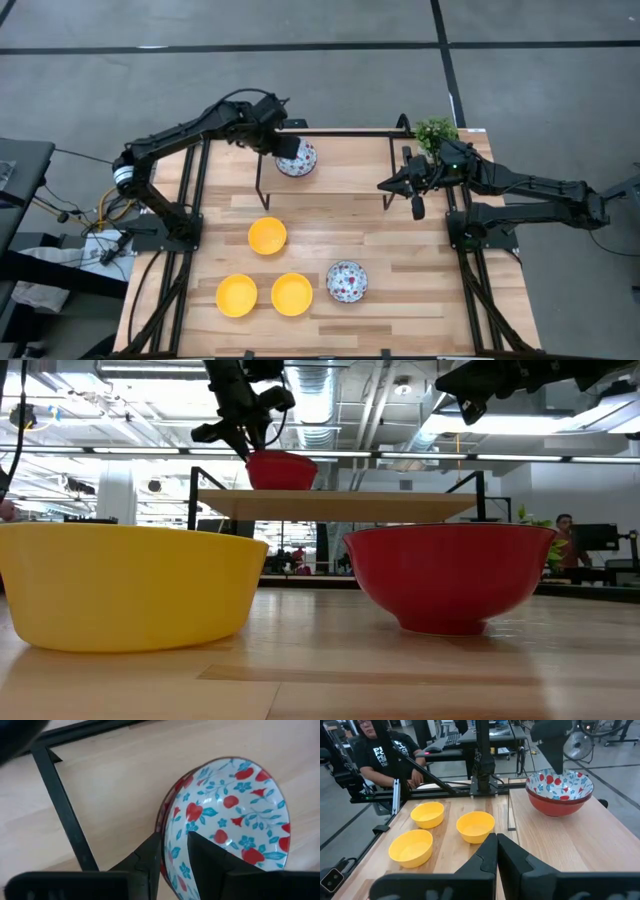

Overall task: Pick & Place Mini bowls
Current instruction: Stack the top red bowl on the red bowl on the shelf

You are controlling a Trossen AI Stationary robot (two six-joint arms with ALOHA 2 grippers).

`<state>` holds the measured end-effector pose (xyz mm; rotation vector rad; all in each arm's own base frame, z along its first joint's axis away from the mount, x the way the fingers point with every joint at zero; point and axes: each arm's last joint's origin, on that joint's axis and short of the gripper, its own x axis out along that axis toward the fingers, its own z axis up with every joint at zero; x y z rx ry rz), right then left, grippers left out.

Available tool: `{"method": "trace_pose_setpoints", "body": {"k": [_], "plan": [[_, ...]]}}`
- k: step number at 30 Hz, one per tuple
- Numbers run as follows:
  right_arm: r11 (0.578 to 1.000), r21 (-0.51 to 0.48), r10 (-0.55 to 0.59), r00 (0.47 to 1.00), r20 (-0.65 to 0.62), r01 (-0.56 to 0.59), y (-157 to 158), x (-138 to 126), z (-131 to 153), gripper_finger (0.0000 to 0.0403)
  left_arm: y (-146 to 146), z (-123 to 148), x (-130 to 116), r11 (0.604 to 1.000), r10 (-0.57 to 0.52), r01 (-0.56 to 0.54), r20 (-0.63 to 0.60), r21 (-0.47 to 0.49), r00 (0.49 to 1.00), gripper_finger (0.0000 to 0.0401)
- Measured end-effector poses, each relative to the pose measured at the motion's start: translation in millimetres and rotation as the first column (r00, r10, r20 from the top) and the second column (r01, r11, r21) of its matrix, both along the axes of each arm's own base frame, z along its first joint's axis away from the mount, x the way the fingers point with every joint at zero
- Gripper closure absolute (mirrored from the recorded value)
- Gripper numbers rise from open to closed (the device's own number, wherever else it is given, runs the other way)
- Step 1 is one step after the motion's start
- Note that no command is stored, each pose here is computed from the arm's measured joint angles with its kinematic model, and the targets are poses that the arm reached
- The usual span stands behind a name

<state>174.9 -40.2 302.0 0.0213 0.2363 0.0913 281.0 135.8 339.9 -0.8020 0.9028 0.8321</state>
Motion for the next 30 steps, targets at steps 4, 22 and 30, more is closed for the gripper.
{"method": "trace_pose_setpoints", "body": {"k": [4,22,30], "plan": [[1.000,0.000,0.000,1.000,0.000,0.000,0,0,0,0.0403,-1,4,-2,1.000,0.007,-0.008,0.008,0.020,1.000,0.0307],[1.000,0.013,-0.006,1.000,-0.020,0.006,0,-1,-2,0.0403,-3,-1,-1,1.000,-0.007,0.006,0.066,0.023,0.998,0.0353],[1.000,0.018,-0.021,0.999,-0.036,0.022,-3,-2,-3,0.0403,-3,2,-1,0.999,-0.009,0.006,0.098,0.036,0.995,0.0357]]}}
